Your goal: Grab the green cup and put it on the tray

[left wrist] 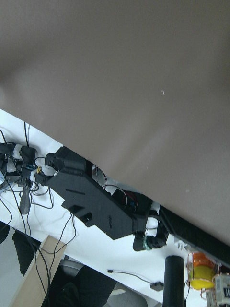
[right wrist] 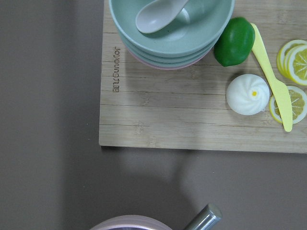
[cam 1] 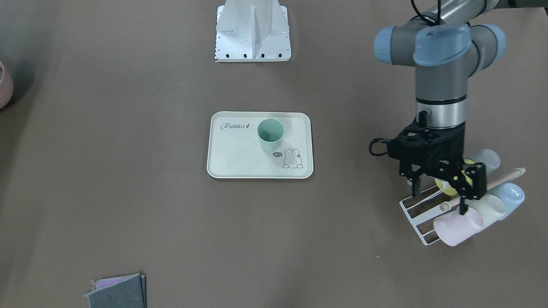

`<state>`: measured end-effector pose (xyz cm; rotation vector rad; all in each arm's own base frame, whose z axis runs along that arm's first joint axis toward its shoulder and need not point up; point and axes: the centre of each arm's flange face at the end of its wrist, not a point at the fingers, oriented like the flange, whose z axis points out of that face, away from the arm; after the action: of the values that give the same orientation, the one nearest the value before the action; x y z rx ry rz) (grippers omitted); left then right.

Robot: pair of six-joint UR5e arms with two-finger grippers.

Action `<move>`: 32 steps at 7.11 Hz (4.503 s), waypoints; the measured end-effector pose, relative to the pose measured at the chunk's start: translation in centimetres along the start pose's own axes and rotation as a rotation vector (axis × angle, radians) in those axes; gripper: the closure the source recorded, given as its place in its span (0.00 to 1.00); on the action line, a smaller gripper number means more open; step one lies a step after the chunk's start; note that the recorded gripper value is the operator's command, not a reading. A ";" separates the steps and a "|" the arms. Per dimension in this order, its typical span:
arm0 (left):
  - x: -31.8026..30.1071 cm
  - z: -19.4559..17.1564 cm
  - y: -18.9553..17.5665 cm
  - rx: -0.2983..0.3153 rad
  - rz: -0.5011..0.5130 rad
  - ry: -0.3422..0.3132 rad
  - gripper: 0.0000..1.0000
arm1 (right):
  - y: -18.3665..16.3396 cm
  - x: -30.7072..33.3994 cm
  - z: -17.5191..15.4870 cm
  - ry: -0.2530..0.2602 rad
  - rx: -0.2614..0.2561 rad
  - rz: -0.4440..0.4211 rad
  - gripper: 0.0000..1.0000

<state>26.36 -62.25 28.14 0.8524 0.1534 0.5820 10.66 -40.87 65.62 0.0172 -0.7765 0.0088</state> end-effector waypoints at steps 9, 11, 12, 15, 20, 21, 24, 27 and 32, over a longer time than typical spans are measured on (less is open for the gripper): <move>-15.6 0.5 41.8 -0.336 -0.692 0.510 0.01 | 0.3 0.3 0.4 -0.002 -0.007 0.007 0.00; -13.6 0.4 48.7 -0.414 -0.799 0.571 0.01 | 0.3 0.3 0.3 -0.002 -0.007 0.007 0.00; -12.9 0.5 50.6 -0.441 -0.824 0.580 0.01 | 0.2 0.3 0.3 -0.003 -0.007 0.007 0.00; -12.1 0.9 52.7 -0.504 -0.868 0.594 0.01 | 0.2 0.2 0.3 -0.006 -0.005 0.007 0.00; -12.5 0.6 53.0 -0.507 -0.880 0.584 0.01 | 0.1 0.1 0.2 -0.008 -0.002 0.004 0.00; -12.4 0.7 53.3 -0.511 -0.881 0.583 0.01 | 0.1 0.1 0.2 -0.008 -0.001 0.003 0.00; -12.3 2.0 54.6 -0.536 -0.892 0.588 0.01 | 0.1 0.1 0.2 -0.007 -0.002 0.004 0.00; -12.3 2.4 55.0 -0.545 -0.903 0.588 0.01 | 0.1 0.1 0.2 -0.008 -0.002 0.004 0.00; -12.0 2.3 55.5 -0.553 -0.909 0.589 0.01 | 0.1 0.1 0.2 -0.008 -0.003 0.006 0.00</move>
<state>-6.29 -41.75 69.88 0.0011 0.8267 -0.0208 10.60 -40.77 65.83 0.0125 -0.7849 0.0134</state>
